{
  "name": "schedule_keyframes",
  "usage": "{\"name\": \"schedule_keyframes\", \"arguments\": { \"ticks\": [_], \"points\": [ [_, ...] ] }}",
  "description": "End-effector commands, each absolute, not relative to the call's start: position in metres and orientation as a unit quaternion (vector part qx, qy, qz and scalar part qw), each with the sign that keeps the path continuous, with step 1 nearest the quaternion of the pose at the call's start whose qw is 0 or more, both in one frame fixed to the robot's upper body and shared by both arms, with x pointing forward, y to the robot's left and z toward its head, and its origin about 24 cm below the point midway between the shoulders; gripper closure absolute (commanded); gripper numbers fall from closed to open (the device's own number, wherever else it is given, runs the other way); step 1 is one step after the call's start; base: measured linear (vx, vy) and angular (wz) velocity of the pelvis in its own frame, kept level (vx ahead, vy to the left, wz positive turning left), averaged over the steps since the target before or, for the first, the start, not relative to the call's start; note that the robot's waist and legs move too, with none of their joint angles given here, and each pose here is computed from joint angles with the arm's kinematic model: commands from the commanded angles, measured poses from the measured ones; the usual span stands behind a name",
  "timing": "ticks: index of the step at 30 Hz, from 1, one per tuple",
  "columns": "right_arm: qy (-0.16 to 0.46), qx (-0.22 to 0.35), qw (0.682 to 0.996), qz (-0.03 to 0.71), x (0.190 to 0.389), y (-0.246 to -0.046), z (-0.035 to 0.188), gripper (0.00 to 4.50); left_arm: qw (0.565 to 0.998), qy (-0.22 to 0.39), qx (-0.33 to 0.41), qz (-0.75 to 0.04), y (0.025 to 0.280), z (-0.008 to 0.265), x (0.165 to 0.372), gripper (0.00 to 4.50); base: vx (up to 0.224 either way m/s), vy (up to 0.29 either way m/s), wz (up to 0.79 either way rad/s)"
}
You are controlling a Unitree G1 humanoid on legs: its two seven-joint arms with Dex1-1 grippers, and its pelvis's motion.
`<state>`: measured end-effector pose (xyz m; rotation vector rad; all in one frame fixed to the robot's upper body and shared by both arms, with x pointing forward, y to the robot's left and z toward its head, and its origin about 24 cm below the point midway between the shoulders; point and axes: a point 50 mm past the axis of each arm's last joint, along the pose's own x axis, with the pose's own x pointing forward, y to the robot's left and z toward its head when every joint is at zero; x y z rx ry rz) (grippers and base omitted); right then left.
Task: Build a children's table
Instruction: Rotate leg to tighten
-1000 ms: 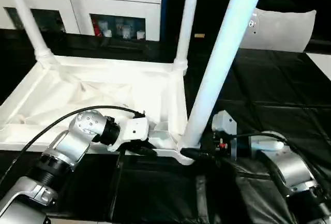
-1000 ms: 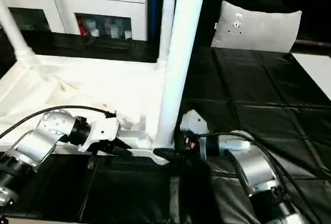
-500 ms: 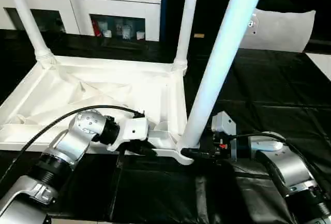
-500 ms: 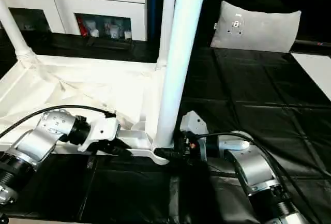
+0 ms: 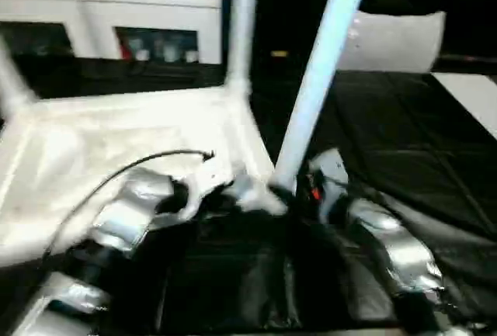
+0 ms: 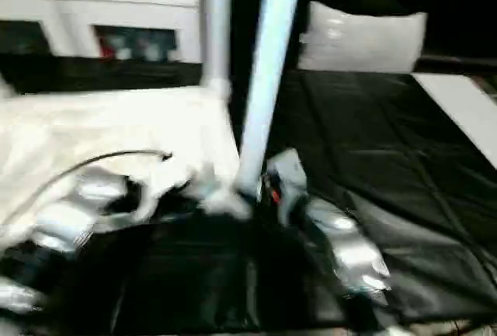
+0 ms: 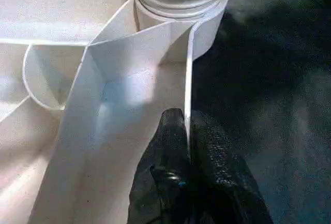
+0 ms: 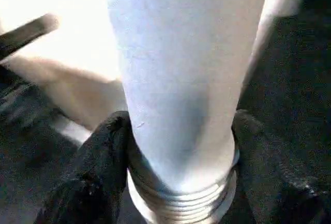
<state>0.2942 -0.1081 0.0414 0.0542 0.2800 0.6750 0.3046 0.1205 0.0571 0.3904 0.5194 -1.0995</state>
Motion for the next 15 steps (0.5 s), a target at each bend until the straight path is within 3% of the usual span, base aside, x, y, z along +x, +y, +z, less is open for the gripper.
{"name": "schedule_keyframes", "arguments": {
  "ticks": [1, 3, 8, 9, 15],
  "points": [
    [0.188, 0.049, 0.927, 0.321, 0.290, -0.081, 0.023, 1.84, 0.831, 0.165, 0.162, -0.506, 0.087, 0.087, 0.311, 4.50, 0.000, 0.000, 0.00],
    [0.189, 0.060, 0.938, 0.284, 0.296, -0.075, 0.024, 1.84, 0.846, 0.160, 0.149, -0.486, 0.078, 0.089, 0.313, 4.50, 0.000, 0.000, 0.00],
    [0.172, 0.067, 0.942, 0.279, 0.302, -0.065, 0.030, 1.84, 0.849, 0.150, 0.164, -0.480, 0.072, 0.090, 0.311, 4.50, 0.000, 0.000, 0.00],
    [0.172, 0.067, 0.942, 0.279, 0.302, -0.065, 0.030, 1.49, 0.849, 0.150, 0.164, -0.480, 0.072, 0.090, 0.311, 4.50, 0.000, 0.000, 0.00],
    [0.145, 0.061, 0.947, 0.280, 0.304, -0.074, 0.037, 0.89, 0.847, 0.163, 0.198, -0.466, 0.089, 0.084, 0.313, 4.50, 0.000, 0.000, 0.00]
  ]
}}
